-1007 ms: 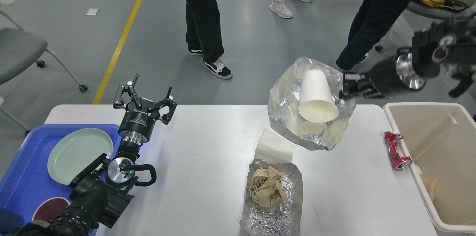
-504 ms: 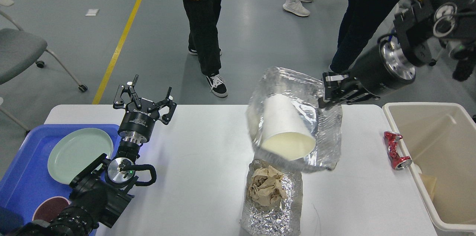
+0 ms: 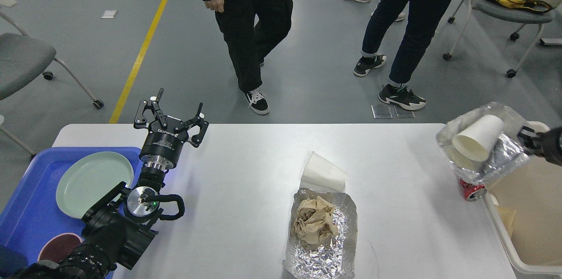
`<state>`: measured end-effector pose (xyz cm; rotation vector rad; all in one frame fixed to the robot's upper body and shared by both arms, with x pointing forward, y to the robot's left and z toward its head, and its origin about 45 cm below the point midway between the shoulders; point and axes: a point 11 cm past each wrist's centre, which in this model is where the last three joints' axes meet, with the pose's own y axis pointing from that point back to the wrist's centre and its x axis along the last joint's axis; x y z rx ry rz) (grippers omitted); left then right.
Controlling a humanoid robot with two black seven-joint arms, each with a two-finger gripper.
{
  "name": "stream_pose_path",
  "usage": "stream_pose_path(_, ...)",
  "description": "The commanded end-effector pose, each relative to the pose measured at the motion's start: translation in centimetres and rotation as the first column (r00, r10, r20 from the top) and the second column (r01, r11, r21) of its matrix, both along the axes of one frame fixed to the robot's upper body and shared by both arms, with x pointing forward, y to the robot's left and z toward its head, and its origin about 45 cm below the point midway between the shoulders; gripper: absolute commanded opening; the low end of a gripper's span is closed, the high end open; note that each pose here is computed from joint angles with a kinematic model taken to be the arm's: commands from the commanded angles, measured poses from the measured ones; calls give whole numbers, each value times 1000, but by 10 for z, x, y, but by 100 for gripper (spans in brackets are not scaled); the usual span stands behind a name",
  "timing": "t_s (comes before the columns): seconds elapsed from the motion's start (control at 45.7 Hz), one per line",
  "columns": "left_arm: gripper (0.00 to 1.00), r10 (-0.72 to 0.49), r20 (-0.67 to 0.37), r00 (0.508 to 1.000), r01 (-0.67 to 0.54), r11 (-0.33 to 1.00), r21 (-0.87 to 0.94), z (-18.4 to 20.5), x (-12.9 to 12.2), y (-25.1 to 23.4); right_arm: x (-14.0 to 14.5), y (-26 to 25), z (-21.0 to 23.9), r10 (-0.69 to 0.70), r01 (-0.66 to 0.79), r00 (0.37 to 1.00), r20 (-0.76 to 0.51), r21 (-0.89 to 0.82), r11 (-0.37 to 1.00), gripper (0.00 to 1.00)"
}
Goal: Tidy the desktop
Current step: 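Carry the bag over the white bin and release it, then move the right gripper back toward the red soda can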
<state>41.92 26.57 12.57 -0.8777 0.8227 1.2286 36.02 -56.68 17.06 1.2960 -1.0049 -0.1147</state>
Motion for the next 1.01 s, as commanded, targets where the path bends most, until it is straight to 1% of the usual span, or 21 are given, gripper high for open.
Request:
stream_pose_path(0.0, 96, -1, 1, 1000, 1, 1000, 0, 0, 0, 0, -39, -25, -33, -145, 145, 989, 28, 3, 989, 0)
stream_pose_path(0.066, 96, -1, 1, 1000, 1, 1000, 0, 0, 0, 0, -51, -34, -42, -215, 218, 975, 62, -29, 976, 0)
stream_pose_path(0.109, 96, -1, 1, 1000, 1, 1000, 0, 0, 0, 0, -63, -43, -49, -272, 280, 958, 95, -80, 957, 0)
stream_pose_path(0.219, 96, 0, -1, 1000, 0, 1000, 0, 0, 0, 0, -75, -47, -62, -296, 327, 940, 170, -203, 923, 0)
stream_pose_path(0.241, 96, 0, -1, 1000, 0, 1000, 0, 0, 0, 0, -78, -44, -67, -299, 329, 939, 168, -198, 923, 13)
stream_pose_path(0.263, 96, 0, -1, 1000, 0, 1000, 0, 0, 0, 0, -78, -43, -70, -295, 326, 940, 170, -207, 922, 76)
stream_pose_path(0.285, 96, 0, -1, 1000, 0, 1000, 0, 0, 0, 0, -80, -43, -71, -291, 323, 942, 165, -216, 922, 100)
stream_pose_path(0.307, 96, 0, -1, 1000, 0, 1000, 0, 0, 0, 0, -81, -42, -73, -287, 319, 944, 166, -217, 923, 92)
stream_pose_path(0.328, 96, 0, 1, 1000, 0, 1000, 0, 0, 0, 0, -81, -41, -74, -287, 319, 943, 167, -217, 923, 99)
stream_pose_path(0.35, 96, -1, 2, 1000, 1, 1000, 0, 1, 0, 0, -81, -40, -76, -288, 319, 943, 165, -215, 923, 100)
stream_pose_path(0.504, 96, 0, 1, 1000, 0, 1000, 0, 0, 0, 0, -76, -27, -84, -277, 307, 947, 163, -197, 931, 100)
stream_pose_path(0.635, 96, 0, 1, 1000, 0, 1000, 0, 0, 0, 0, -62, -19, -80, -268, 301, 945, 187, -183, 936, 100)
stream_pose_path(0.854, 96, 0, 1, 1000, 0, 1000, 0, 0, 0, 0, -5, 0, -41, -231, 277, 929, 289, -129, 952, 100)
stream_pose_path(0.942, 96, -1, 1, 1000, 1, 1000, 0, 0, 0, 0, 30, 15, -11, -204, 249, 915, 348, -89, 964, 100)
stream_pose_path(0.985, 96, -1, 1, 1000, 1, 1000, 0, 0, 0, 0, 44, 26, 0, -190, 226, 915, 357, -62, 972, 100)
